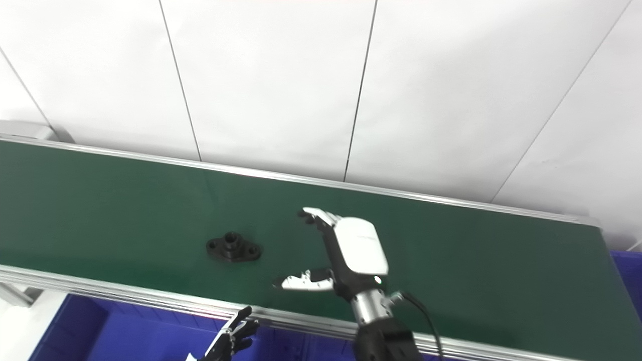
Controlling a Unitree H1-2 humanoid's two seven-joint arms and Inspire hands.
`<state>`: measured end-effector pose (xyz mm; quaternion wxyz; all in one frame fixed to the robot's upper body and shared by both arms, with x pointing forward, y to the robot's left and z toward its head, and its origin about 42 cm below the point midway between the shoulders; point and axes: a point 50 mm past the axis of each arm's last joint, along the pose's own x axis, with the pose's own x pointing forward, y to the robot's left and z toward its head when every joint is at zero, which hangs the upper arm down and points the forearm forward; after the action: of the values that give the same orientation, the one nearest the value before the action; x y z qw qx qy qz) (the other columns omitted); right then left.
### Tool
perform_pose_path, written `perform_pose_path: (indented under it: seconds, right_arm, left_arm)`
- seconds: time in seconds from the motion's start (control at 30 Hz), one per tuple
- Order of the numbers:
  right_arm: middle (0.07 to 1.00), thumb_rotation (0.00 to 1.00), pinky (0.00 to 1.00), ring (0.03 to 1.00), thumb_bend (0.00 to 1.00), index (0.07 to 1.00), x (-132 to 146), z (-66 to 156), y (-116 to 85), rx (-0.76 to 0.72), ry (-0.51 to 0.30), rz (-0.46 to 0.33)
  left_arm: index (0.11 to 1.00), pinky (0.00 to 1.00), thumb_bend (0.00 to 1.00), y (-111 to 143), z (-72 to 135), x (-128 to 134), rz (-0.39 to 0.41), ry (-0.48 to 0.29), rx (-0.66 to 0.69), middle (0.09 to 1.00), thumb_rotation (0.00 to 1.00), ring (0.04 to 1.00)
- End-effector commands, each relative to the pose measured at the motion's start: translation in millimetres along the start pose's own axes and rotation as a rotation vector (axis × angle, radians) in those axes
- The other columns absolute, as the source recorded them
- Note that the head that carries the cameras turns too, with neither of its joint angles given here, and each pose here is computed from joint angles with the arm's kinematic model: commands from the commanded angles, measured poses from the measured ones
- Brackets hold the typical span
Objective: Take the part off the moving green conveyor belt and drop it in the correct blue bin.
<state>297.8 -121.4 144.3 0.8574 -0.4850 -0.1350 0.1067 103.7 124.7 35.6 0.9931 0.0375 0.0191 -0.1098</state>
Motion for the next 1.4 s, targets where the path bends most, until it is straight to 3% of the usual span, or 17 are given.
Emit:
perform_pose_path:
  seconds: [0.0, 0.37, 0.6, 0.67, 0.7, 0.73, 0.8, 0.87, 1.07, 1.37]
  right_arm:
    - [0.733, 0.43, 0.66, 0.698, 0.87, 0.776, 18, 11, -5, -0.025, -0.023, -0.039]
    - [0.724, 0.39, 0.60, 0.679, 0.88, 0.771, 55, 24, 22, -0.142, -0.051, 0.047]
    - [0.695, 0.34, 0.52, 0.615, 0.92, 0.742, 66, 27, 39, -0.194, -0.040, 0.110]
    - [0.674, 0.33, 0.45, 0.551, 0.91, 0.733, 67, 25, 44, -0.213, -0.034, 0.137]
    - [0.598, 0.30, 0.39, 0.466, 0.89, 0.718, 67, 24, 47, -0.220, -0.031, 0.148]
    - [0.578, 0.30, 0.37, 0.444, 0.89, 0.714, 67, 21, 50, -0.231, -0.026, 0.171]
    - [0.393, 0.25, 0.22, 0.284, 0.78, 0.639, 66, 15, 57, -0.254, -0.017, 0.202]
    - [0.305, 0.18, 0.15, 0.208, 0.58, 0.524, 64, 9, 62, -0.286, -0.013, 0.221]
    - [0.279, 0.15, 0.12, 0.187, 0.51, 0.480, 54, -11, 74, -0.313, 0.034, 0.290]
    - [0.288, 0.14, 0.14, 0.203, 0.51, 0.475, 50, -20, 68, -0.306, 0.059, 0.323]
  left_arm:
    - [0.916, 0.81, 0.70, -26, 18, 13, -0.011, -0.090, -0.068, 0.848, 0.88, 0.857]
    - [0.918, 0.77, 0.72, -31, 21, 14, -0.014, -0.092, -0.071, 0.828, 0.88, 0.828]
    - [0.910, 0.73, 0.71, -35, 24, 14, -0.012, -0.097, -0.067, 0.817, 0.87, 0.801]
    - [0.907, 0.72, 0.71, -36, 25, 14, -0.011, -0.098, -0.067, 0.814, 0.87, 0.798]
    - [0.905, 0.72, 0.70, -36, 26, 14, -0.010, -0.098, -0.068, 0.812, 0.86, 0.797]
    - [0.905, 0.72, 0.70, -37, 26, 14, -0.009, -0.098, -0.070, 0.811, 0.86, 0.797]
    - [0.905, 0.72, 0.69, -38, 27, 13, -0.006, -0.098, -0.074, 0.812, 0.85, 0.799]
    - [0.901, 0.72, 0.70, -38, 28, 13, -0.003, -0.097, -0.078, 0.810, 0.85, 0.798]
    - [0.905, 0.72, 0.71, -37, 29, 11, -0.004, -0.095, -0.084, 0.807, 0.85, 0.804]
    - [0.917, 0.73, 0.69, -33, 29, 11, -0.011, -0.089, -0.087, 0.804, 0.84, 0.811]
